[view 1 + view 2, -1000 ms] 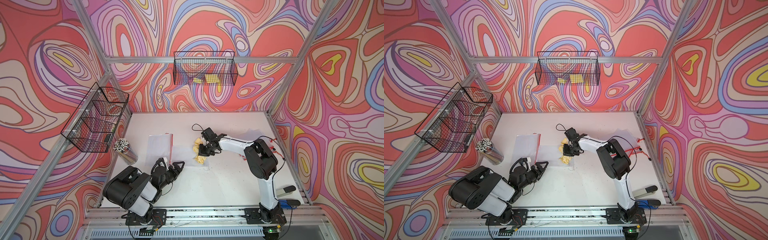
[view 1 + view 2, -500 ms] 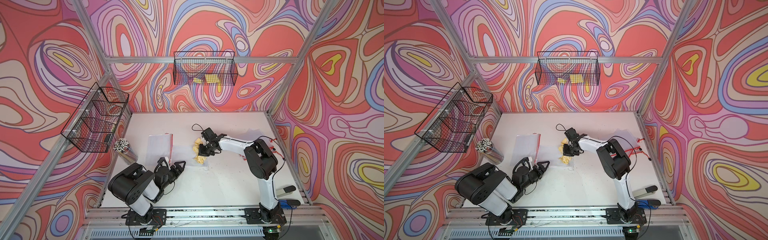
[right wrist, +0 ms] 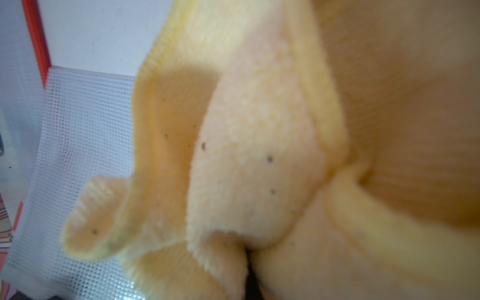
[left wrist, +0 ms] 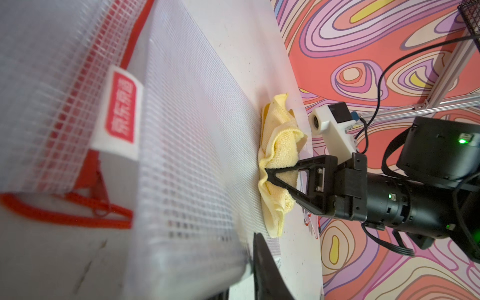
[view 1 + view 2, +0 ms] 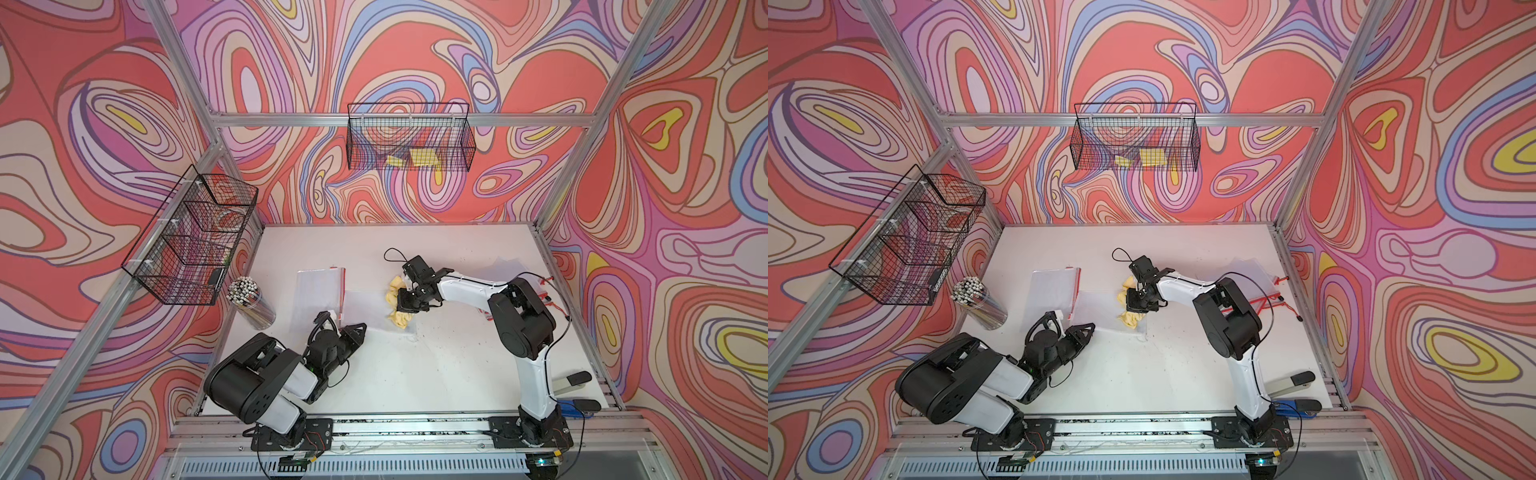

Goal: Wipe the document bag
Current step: Pick up the document bag from the center of the board, then wipe the dirt from the document bag.

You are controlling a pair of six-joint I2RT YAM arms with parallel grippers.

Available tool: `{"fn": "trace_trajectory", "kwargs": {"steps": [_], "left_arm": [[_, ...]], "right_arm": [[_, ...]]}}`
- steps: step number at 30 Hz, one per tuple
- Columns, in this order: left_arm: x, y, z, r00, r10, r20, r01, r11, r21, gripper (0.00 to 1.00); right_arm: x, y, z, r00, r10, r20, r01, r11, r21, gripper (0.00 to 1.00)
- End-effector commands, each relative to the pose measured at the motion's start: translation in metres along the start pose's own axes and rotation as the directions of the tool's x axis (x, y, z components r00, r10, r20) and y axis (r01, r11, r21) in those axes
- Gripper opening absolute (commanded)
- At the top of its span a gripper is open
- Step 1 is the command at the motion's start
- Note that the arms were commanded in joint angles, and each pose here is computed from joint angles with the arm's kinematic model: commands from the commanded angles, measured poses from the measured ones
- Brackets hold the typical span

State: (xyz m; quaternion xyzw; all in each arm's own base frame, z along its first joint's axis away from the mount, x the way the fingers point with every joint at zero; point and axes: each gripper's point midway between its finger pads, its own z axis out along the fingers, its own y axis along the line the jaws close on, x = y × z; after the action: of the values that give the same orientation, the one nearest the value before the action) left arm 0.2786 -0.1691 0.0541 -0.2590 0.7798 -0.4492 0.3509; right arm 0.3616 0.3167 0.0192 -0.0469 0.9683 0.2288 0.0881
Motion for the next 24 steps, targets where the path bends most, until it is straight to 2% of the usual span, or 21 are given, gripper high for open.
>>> {"fn": "trace_trajectory", "kwargs": {"steps": [1,4,8,11,15,20,24], "left_arm": [[0.001,-0.010,0.006,0.999,0.031,-0.021,-0.030,0.999,0.017,0.08],[0.007,-0.012,0.011,0.997,0.049,-0.063,-0.048,0.999,0.016,0.00],[0.020,-0.023,0.019,0.980,0.115,-0.165,-0.110,0.993,0.037,0.00],[0.030,-0.035,0.023,0.951,0.182,-0.249,-0.171,0.983,0.062,0.00],[0.046,-0.050,0.020,0.884,0.283,-0.371,-0.256,0.959,0.122,0.00],[0.068,-0.052,0.015,0.777,0.349,-0.524,-0.316,0.936,0.156,0.00],[0.073,-0.039,0.016,0.758,0.323,-0.567,-0.319,0.941,0.110,0.00]], "right_arm": [[0.080,-0.065,0.046,0.967,0.083,-0.243,-0.028,0.975,0.220,0.00],[0.078,-0.063,0.035,0.972,0.079,-0.220,-0.028,0.974,0.223,0.00],[0.060,-0.049,-0.004,0.990,0.050,-0.131,-0.021,0.978,0.210,0.00],[0.042,-0.036,-0.040,0.998,0.028,-0.057,-0.017,0.981,0.193,0.00],[0.027,-0.022,-0.073,1.000,0.006,0.012,-0.008,0.984,0.181,0.00],[0.015,0.010,-0.098,0.997,0.000,0.073,-0.004,0.998,0.058,0.00],[0.018,0.029,-0.091,0.999,0.007,0.042,-0.005,0.999,-0.046,0.00]]}}
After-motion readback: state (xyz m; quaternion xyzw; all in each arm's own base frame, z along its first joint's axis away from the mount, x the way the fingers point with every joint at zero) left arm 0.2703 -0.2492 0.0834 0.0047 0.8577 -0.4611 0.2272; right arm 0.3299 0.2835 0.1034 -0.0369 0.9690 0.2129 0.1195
